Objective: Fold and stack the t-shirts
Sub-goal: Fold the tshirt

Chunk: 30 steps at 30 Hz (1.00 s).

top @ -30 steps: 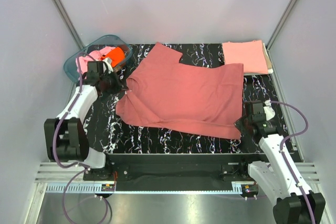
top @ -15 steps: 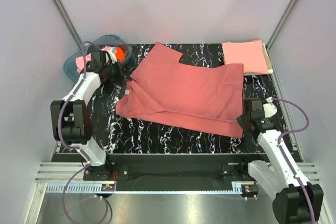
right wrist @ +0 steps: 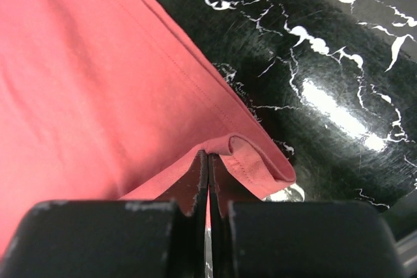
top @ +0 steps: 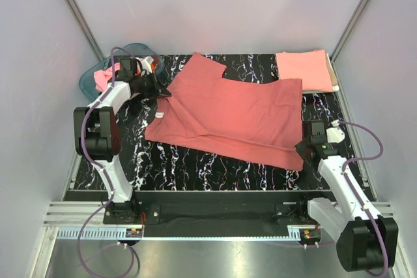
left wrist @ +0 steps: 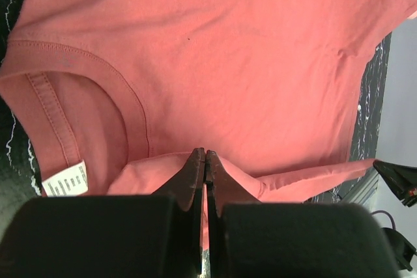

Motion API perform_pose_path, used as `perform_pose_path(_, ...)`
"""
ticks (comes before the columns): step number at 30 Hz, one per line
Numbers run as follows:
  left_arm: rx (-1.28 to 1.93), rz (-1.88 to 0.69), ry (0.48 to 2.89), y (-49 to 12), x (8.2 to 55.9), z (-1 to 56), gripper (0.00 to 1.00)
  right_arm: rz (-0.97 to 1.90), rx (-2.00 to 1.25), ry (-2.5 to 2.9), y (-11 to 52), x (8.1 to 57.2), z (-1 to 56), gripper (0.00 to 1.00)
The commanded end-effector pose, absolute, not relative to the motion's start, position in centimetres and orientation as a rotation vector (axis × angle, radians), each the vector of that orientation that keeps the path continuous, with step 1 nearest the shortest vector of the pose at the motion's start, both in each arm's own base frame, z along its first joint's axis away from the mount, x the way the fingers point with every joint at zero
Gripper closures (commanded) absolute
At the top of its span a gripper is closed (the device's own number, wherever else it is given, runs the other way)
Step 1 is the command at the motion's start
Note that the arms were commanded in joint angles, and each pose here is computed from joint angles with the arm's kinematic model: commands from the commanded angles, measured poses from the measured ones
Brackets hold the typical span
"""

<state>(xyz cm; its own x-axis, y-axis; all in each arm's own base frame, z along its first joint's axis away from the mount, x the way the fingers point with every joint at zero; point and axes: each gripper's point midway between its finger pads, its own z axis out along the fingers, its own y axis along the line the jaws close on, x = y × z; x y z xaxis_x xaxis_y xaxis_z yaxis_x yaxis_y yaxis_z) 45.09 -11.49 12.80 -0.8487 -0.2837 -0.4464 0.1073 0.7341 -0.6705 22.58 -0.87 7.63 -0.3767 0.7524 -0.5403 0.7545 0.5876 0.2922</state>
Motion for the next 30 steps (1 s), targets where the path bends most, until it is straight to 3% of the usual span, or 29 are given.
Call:
perform_pose_path(1, -0.042, -0.995, 2.314, -11.9, 46.9, 14.9, 1.00, -0.081, 1.209, 2.119, -2.4, 23.3, 7.5, 1.00)
perform_pose_path(14, -0.077, -0.894, 2.317, -10.9, 47.8, 15.8, 1.00, -0.044, 1.165, 2.126, -2.1, 25.0, 8.0, 1.00)
perform_pose_path(30, -0.136, -0.787, 2.407, -9.5, 48.2, 12.8, 1.00, -0.131, 1.120, 2.158, -3.0, 26.4, 7.1, 1.00)
